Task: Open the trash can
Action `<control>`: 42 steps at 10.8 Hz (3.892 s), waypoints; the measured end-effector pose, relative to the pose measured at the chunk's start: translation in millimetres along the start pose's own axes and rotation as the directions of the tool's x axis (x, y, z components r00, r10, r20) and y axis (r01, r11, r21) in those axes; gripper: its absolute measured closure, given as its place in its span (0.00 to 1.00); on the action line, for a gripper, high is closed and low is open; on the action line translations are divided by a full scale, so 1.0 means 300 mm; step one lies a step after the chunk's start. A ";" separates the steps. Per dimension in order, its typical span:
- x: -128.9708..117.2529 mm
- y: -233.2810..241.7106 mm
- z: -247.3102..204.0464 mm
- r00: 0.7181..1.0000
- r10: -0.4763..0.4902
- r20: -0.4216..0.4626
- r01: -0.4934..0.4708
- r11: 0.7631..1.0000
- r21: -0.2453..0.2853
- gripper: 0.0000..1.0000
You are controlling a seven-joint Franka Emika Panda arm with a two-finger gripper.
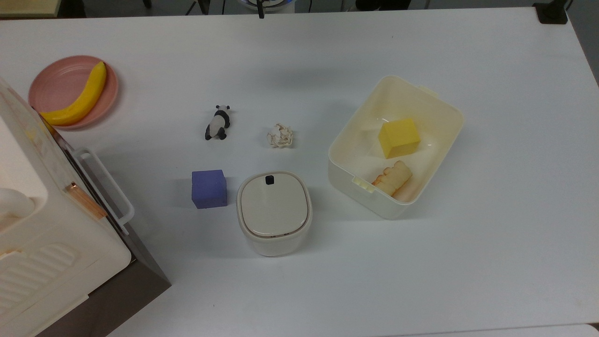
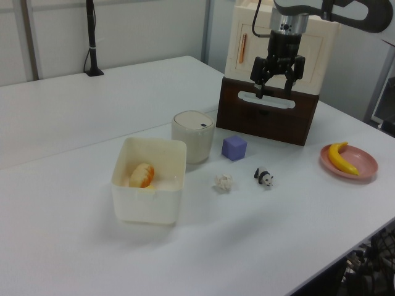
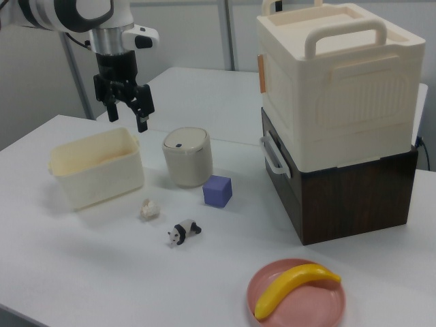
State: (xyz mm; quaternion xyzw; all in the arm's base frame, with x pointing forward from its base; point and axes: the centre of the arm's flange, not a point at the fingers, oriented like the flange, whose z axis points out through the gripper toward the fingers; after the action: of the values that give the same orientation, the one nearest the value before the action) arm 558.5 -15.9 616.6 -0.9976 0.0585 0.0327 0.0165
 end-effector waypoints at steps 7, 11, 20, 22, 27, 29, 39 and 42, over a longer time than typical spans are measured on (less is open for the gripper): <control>0.003 0.000 0.008 1.000 -0.006 0.005 0.006 1.000 0.000 0.00; 0.003 0.000 0.008 1.000 -0.007 0.005 0.007 1.000 0.000 0.14; 0.164 -0.054 0.088 0.986 -0.032 -0.163 0.036 0.999 0.022 0.99; 0.277 -0.115 0.169 0.961 -0.052 -0.270 0.064 0.997 0.037 0.99; 0.474 -0.213 0.374 0.906 -0.111 -0.409 0.120 0.993 -0.005 0.99; 0.543 -0.216 0.520 0.915 -0.123 -0.383 0.124 0.992 -0.023 0.99; 0.472 -0.249 0.293 0.907 -0.152 -0.392 0.136 0.988 -0.067 0.99; 0.288 -0.190 0.106 0.941 -0.136 -0.309 0.113 0.990 -0.090 0.97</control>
State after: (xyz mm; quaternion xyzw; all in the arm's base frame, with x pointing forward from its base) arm 648.9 31.9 580.7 -0.9918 -0.0038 -0.1254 -0.0264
